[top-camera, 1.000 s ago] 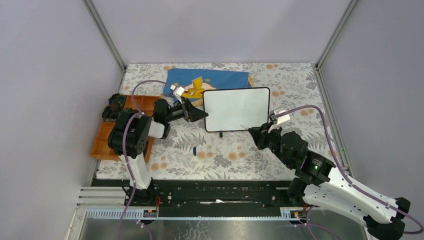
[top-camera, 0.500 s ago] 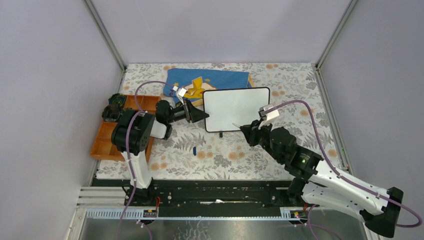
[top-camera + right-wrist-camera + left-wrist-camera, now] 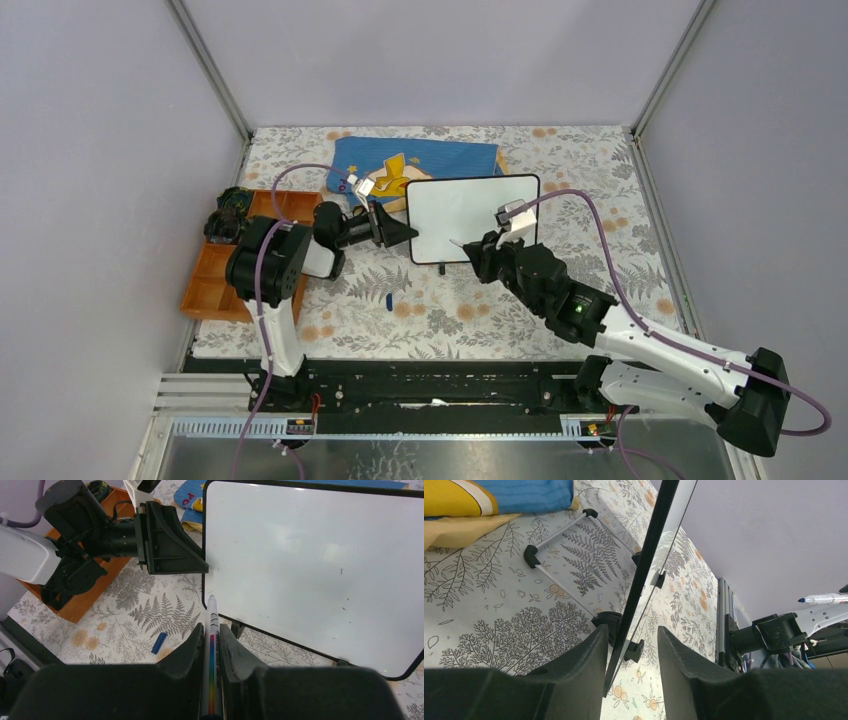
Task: Write a sentence on the whiteboard
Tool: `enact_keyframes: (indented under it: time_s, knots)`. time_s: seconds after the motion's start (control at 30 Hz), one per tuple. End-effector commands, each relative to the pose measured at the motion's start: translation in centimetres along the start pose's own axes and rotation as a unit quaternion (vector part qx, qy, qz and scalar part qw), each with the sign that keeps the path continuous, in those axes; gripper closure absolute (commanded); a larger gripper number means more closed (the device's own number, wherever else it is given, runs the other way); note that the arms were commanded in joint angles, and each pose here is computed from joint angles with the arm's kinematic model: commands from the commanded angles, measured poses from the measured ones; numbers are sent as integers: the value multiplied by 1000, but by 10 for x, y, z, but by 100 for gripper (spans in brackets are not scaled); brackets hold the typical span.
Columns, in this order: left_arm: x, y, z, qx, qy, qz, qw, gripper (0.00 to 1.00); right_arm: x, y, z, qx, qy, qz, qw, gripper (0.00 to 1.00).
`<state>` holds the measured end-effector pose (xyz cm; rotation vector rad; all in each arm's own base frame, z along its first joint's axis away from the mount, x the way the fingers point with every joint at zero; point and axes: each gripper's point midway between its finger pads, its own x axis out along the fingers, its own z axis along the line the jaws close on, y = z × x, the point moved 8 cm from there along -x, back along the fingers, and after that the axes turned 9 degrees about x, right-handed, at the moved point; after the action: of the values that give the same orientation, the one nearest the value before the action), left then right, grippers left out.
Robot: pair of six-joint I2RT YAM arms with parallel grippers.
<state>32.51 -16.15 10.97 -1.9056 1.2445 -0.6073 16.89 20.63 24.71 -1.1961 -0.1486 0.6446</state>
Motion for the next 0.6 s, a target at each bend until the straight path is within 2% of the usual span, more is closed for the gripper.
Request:
enact_keyframes:
  time_s: [0.0, 0.33, 0.57]
  knots:
    - [5, -2, 1, 29, 14, -7, 999, 52, 5, -32, 19, 23, -30, -63, 997, 100]
    - [8, 1, 6, 19, 13, 0, 1000, 48, 12, -31, 20, 24, -28, -67, 997, 100]
    - [10, 3, 5, 18, 15, 6, 1000, 53, 15, -31, 18, 21, -13, -73, 997, 100]
